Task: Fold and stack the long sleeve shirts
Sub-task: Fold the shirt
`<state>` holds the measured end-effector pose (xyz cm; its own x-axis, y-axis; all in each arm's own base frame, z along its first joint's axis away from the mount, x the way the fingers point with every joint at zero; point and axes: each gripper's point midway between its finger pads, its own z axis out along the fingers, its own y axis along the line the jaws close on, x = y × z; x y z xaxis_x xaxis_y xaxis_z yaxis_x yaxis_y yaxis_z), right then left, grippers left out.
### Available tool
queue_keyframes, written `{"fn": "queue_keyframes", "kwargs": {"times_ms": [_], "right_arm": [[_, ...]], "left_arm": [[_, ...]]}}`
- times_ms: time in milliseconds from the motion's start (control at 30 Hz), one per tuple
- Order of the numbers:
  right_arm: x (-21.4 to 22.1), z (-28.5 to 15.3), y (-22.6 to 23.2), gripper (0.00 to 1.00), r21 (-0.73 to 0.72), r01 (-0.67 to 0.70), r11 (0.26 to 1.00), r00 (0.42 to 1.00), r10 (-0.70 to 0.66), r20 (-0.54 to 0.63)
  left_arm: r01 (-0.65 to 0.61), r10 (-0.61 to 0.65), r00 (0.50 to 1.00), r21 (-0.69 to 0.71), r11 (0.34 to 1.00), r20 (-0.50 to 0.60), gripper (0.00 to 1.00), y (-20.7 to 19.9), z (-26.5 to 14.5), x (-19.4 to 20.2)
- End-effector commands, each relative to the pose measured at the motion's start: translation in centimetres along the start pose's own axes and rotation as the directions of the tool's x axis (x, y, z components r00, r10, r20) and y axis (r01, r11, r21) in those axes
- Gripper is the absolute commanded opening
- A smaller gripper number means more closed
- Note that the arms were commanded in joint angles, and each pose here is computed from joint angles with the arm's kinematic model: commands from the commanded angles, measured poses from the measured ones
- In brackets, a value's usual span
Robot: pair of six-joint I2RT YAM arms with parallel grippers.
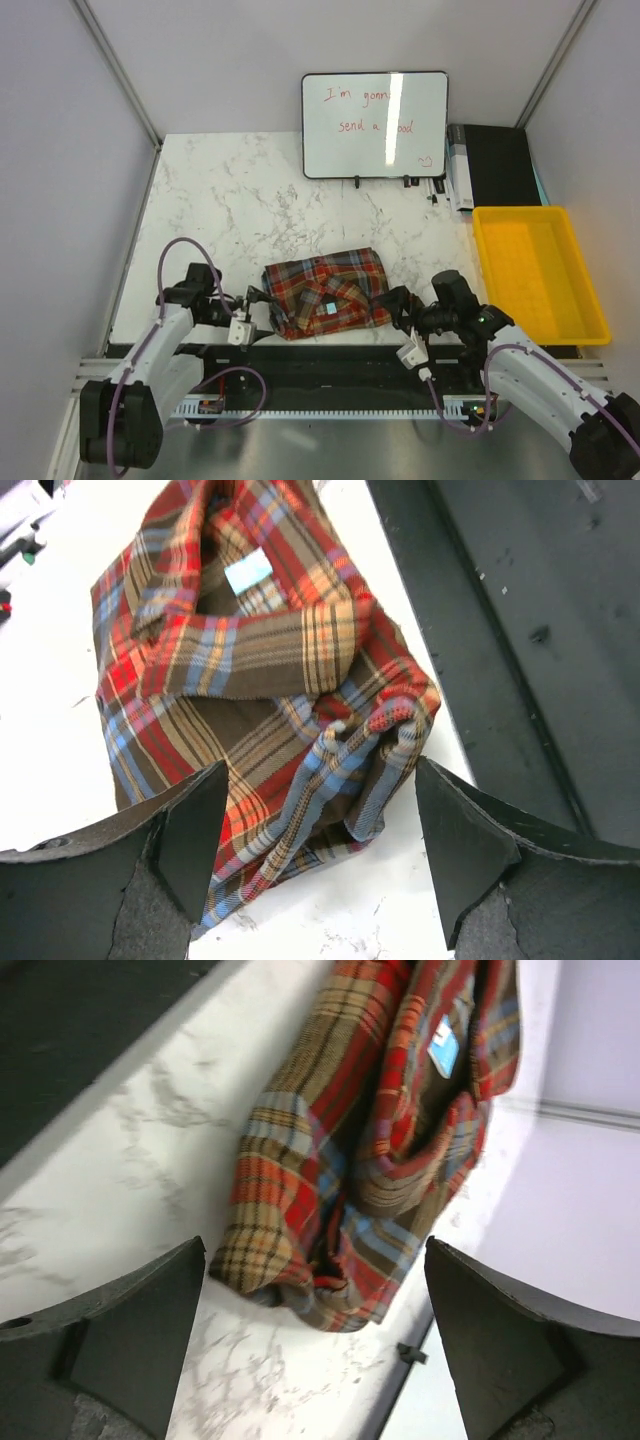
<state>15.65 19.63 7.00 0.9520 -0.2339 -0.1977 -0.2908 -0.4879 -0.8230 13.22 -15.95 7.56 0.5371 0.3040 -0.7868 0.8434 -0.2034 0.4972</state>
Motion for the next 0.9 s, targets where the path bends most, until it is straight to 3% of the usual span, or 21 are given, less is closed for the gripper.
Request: {"fn": "queue_keyframes", "kwargs": {"times_ms": [0,100,267,300,333,400,433,467,533,567,600,633,667,733,767,867], "right_arm": [[-2.7,-2.5,0.5,0.98,-0.138,0.007,0.990,0.999,0.001,0.054],[-3.2,-4.4,-1.6,0.98,-0.127,-0.095,0.987,0.995,0.099,0.021],[-3.6,-6.6,-5.3,0.98,-0.062,-0.320,0.946,0.947,0.319,-0.014],[-3.4,-6.7,-6.0,0.98,-0.041,-0.375,0.926,0.927,0.375,-0.021],[-2.3,-7.1,-8.4,0.98,0.069,-0.488,0.870,0.871,0.491,-0.037],[-0.4,-7.5,-10.8,0.98,0.177,-0.634,0.753,0.757,0.651,-0.056],[0.3,-7.5,-11.8,0.98,0.238,-0.744,0.624,0.637,0.770,-0.030],[2.1,-8.1,-12.1,0.98,0.309,-0.781,0.542,0.549,0.833,-0.074],[3.0,-8.2,-13.6,0.98,0.331,-0.849,0.412,0.414,0.908,-0.070],[4.1,-8.7,-13.9,0.98,0.421,-0.875,0.241,0.248,0.968,-0.038],[5.2,-8.9,-14.7,0.98,0.478,-0.868,0.134,0.148,0.989,-0.007],[5.9,-9.0,-14.6,0.98,0.507,-0.860,0.056,0.073,0.997,0.013],[6.2,-9.0,-14.5,0.98,0.527,-0.846,-0.077,-0.050,0.997,0.065],[6.8,-8.6,-14.2,0.98,0.525,-0.827,-0.202,-0.176,0.979,0.100],[7.0,-8.4,-13.8,0.98,0.516,-0.795,-0.319,-0.285,0.947,0.146],[8.1,-7.6,-11.8,0.98,0.481,-0.705,-0.522,-0.503,0.845,0.181]], "left_arm": [[-0.447,0.451,0.891,-0.087,0.890,0.040,0.82,4.7,-1.4,-5.0],[-0.253,0.261,0.964,-0.124,0.960,0.054,0.81,8.4,-2.7,-6.6],[-0.121,0.123,0.992,-0.049,0.991,0.035,0.80,13.9,-2.4,-6.5],[-0.009,0.009,0.999,0.007,1.000,0.050,0.77,13.9,-1.0,-7.3],[0.007,-0.007,1.000,0.020,1.000,0.031,0.75,15.8,-0.4,-7.9],[0.129,-0.120,0.990,0.120,0.984,-0.079,0.68,15.7,2.8,-5.9],[0.134,-0.121,0.987,0.134,0.982,-0.103,0.68,16.5,3.6,-5.9],[0.160,-0.132,0.974,0.145,0.977,-0.182,0.67,16.4,4.2,-4.5],[0.231,-0.179,0.954,0.213,0.949,-0.239,0.66,15.2,6.6,-3.2],[0.248,-0.177,0.939,0.227,0.942,-0.293,0.65,14.5,7.0,-2.1],[0.263,-0.176,0.934,0.263,0.928,-0.312,0.66,13.3,8.0,-2.2],[0.304,-0.186,0.913,0.299,0.905,-0.364,0.65,11.7,8.9,-1.0],[0.320,-0.169,0.889,0.313,0.894,-0.426,0.64,10.5,9.1,-0.2],[0.386,-0.180,0.857,0.370,0.845,-0.483,0.62,7.0,9.9,0.4],[0.406,-0.176,0.837,0.372,0.835,-0.519,0.61,6.1,9.8,0.9],[0.485,-0.212,0.789,0.373,0.791,-0.576,0.58,3.6,10.0,1.3]]}}
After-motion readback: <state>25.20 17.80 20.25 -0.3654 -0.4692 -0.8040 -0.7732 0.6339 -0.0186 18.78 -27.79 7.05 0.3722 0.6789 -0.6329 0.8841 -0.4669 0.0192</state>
